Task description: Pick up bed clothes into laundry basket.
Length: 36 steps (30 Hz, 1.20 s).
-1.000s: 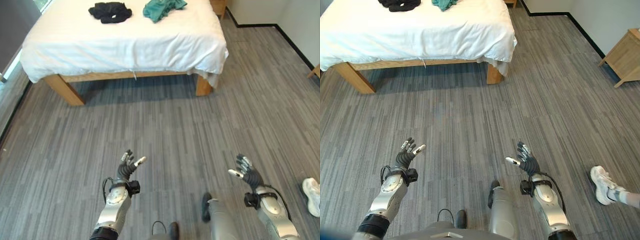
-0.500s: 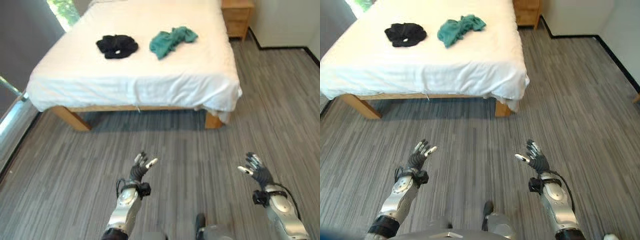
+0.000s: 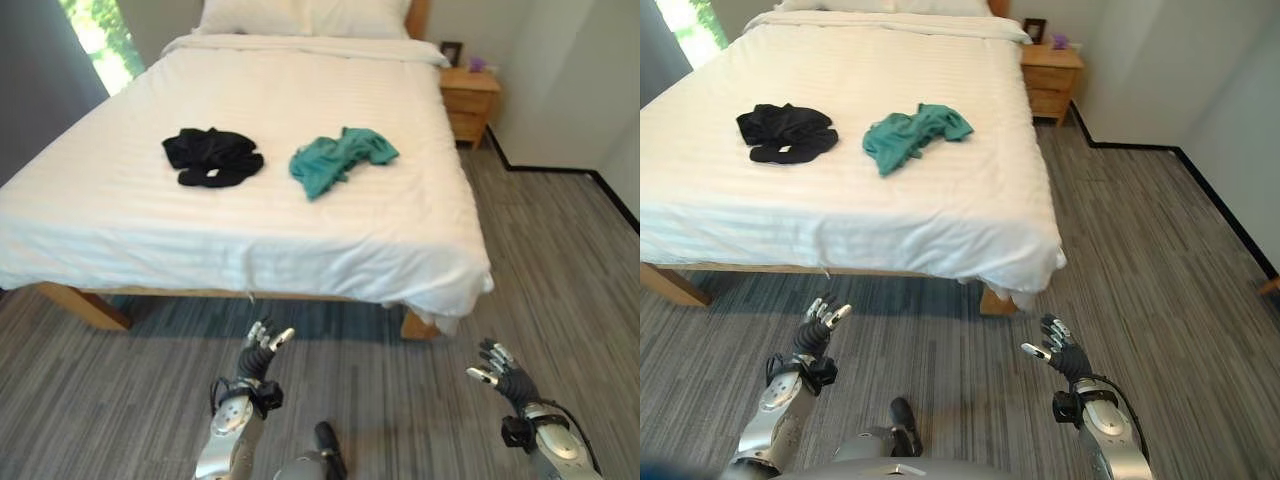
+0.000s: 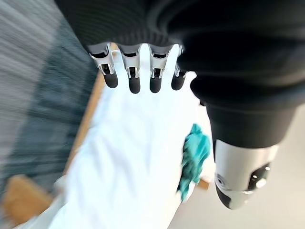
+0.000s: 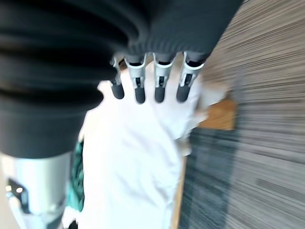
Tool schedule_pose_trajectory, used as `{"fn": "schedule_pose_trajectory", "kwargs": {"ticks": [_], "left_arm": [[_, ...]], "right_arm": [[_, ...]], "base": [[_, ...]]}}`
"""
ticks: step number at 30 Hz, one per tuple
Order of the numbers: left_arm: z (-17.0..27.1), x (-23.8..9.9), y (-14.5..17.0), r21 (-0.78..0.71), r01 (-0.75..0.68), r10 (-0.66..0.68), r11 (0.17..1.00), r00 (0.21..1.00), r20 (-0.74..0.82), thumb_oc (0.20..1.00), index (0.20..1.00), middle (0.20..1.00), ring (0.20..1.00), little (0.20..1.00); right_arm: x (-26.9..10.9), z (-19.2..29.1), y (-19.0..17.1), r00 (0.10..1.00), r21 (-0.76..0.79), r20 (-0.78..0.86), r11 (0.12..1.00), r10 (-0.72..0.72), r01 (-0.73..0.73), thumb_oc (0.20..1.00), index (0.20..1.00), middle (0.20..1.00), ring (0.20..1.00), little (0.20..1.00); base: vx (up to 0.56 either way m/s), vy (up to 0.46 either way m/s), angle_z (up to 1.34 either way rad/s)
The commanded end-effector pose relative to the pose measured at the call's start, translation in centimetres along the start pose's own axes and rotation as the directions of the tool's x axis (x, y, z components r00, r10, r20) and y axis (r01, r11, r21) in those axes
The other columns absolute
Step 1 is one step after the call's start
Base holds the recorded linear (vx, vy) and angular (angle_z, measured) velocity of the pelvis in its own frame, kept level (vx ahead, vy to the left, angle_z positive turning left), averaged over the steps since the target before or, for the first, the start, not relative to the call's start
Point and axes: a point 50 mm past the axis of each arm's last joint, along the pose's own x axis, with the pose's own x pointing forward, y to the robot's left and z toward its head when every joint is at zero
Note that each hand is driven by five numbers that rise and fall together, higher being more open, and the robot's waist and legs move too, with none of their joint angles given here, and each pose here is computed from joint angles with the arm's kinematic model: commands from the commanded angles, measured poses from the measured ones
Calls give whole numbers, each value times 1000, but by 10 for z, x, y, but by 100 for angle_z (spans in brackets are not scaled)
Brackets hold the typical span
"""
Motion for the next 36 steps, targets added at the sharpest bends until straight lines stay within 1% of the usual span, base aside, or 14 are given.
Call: {"fn": "schedule_pose_trajectory", "kwargs": {"ticks": [1,9,11,12,16,20,22,23,24,26,27,29,30,36], "left_arm": [[32,8,-9,90,61,-73,994,987,144,1000,1000,1000,1000,1000],[40,12,-16,198,147,-177,969,974,142,1000,1000,1000,1000,1000],[33,12,-16,203,158,-183,966,976,114,1000,1000,1000,1000,1000],[30,14,-16,204,172,-194,964,976,98,1000,1000,1000,1000,1000],[23,8,-11,206,182,-200,962,977,70,1000,1000,1000,1000,1000],[9,-4,-4,132,179,-185,975,982,32,1000,1000,1000,1000,1000],[1,-9,-6,99,198,-199,975,980,-2,1000,1000,1000,1000,1000],[-2,-11,-8,107,225,-224,968,974,-22,1000,1000,1000,1000,1000],[-1,-11,-8,103,223,-222,969,975,-19,1000,1000,1000,1000,1000],[-3,-13,-16,99,270,-268,958,963,-33,1000,1000,1000,1000,1000],[-8,-16,-22,93,313,-309,945,949,-60,1000,1000,1000,1000,1000],[-7,-16,-21,82,302,-299,950,953,-54,1000,1000,1000,1000,1000],[-8,-17,-25,89,328,-324,940,944,-58,1000,1000,1000,1000,1000],[5,-13,-26,126,345,-344,930,939,-27,1000,1000,1000,1000,1000]], "right_arm": [[14,32,-8,985,50,161,998,-57,49,1000,1000,1000,1000,1000],[8,42,-25,979,-37,191,996,-75,83,1000,1000,1000,1000,1000],[6,46,-40,973,-93,197,986,-121,142,1000,1000,1000,1000,1000],[2,63,-67,950,-188,246,953,-190,240,1000,1000,1000,1000,1000],[0,90,-92,925,-338,307,883,-224,326,1000,1000,1000,1000,1000],[2,161,-127,863,-549,449,691,-231,471,1000,1000,1000,1000,1000],[1,202,-135,827,-641,523,543,-206,541,1000,1000,1000,1000,1000],[4,224,-138,834,-719,523,434,-178,543,1000,1000,1000,1000,1000],[5,226,-137,833,-719,525,433,-174,543,1000,1000,1000,1000,1000],[15,246,-136,858,-796,493,324,-143,511,1000,1000,1000,1000,1000],[20,259,-142,859,-839,484,189,-166,510,1000,1000,1000,1000,1000],[26,264,-137,859,-840,490,182,-151,511,1000,1000,1000,1000,1000],[38,269,-135,863,-863,482,91,-149,498,1000,1000,1000,1000,1000],[70,286,-135,871,-896,442,-52,-216,442,1000,1000,1000,1000,1000]], "base": [[377,222,49],[399,-68,101],[481,-279,107],[330,-205,148],[194,-224,156],[119,-185,56],[52,-148,28],[2,-113,34],[62,-96,41],[24,-77,42],[3,-56,26],[1,-18,3],[-1,-26,-4],[-52,-20,5]]}}
